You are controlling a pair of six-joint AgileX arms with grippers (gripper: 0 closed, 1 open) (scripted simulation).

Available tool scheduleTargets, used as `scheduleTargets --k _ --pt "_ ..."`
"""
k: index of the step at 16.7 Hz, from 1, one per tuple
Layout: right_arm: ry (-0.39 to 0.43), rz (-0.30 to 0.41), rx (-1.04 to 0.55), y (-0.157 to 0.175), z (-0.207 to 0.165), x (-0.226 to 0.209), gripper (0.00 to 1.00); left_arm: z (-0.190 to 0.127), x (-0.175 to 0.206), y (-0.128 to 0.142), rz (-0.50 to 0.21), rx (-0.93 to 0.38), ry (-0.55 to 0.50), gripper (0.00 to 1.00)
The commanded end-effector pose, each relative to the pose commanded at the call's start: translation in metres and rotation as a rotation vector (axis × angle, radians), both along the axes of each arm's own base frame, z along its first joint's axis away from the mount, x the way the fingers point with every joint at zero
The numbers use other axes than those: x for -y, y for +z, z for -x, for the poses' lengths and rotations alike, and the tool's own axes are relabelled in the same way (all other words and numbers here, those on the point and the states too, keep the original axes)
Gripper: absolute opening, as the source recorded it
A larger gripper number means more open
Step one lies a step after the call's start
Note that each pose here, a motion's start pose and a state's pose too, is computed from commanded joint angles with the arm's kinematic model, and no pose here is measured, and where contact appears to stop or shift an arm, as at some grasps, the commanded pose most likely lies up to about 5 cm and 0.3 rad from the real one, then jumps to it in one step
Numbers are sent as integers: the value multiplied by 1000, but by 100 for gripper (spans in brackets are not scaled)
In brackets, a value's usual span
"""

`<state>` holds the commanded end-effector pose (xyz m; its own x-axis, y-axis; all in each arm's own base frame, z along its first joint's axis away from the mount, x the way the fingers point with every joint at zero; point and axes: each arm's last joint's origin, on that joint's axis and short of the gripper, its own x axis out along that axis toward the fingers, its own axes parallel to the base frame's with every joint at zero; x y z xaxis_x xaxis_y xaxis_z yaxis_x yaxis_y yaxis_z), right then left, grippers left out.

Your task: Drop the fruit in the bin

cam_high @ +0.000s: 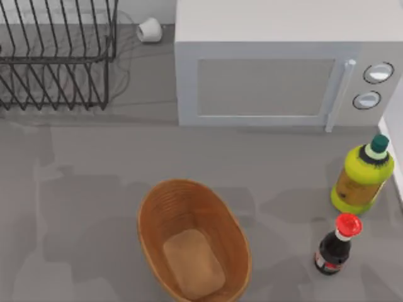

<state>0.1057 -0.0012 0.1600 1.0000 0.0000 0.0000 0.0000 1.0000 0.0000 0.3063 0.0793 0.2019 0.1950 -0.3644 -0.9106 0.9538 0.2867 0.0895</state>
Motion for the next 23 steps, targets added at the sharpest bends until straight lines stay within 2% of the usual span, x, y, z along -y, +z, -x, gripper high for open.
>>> scheduleTargets --k 3,5,10,13,16,19,23 --pt "0 0 0 0 0 0 100 6 2 39 -6 12 1 0" --pt "0 0 0 0 0 0 100 9 3 52 -10 24 4 0" --pt "0 0 0 0 0 0 100 8 3 52 -10 22 5 0" --pt "0 0 0 0 0 0 100 1 21 53 -19 -13 -17 0" --pt "0 0 0 0 0 0 100 -11 67 56 -52 -79 -76 0" --pt "0 0 0 0 0 0 100 -13 136 59 -116 -154 -156 0" --pt "0 0 0 0 0 0 100 18 243 64 -242 -213 -291 0"
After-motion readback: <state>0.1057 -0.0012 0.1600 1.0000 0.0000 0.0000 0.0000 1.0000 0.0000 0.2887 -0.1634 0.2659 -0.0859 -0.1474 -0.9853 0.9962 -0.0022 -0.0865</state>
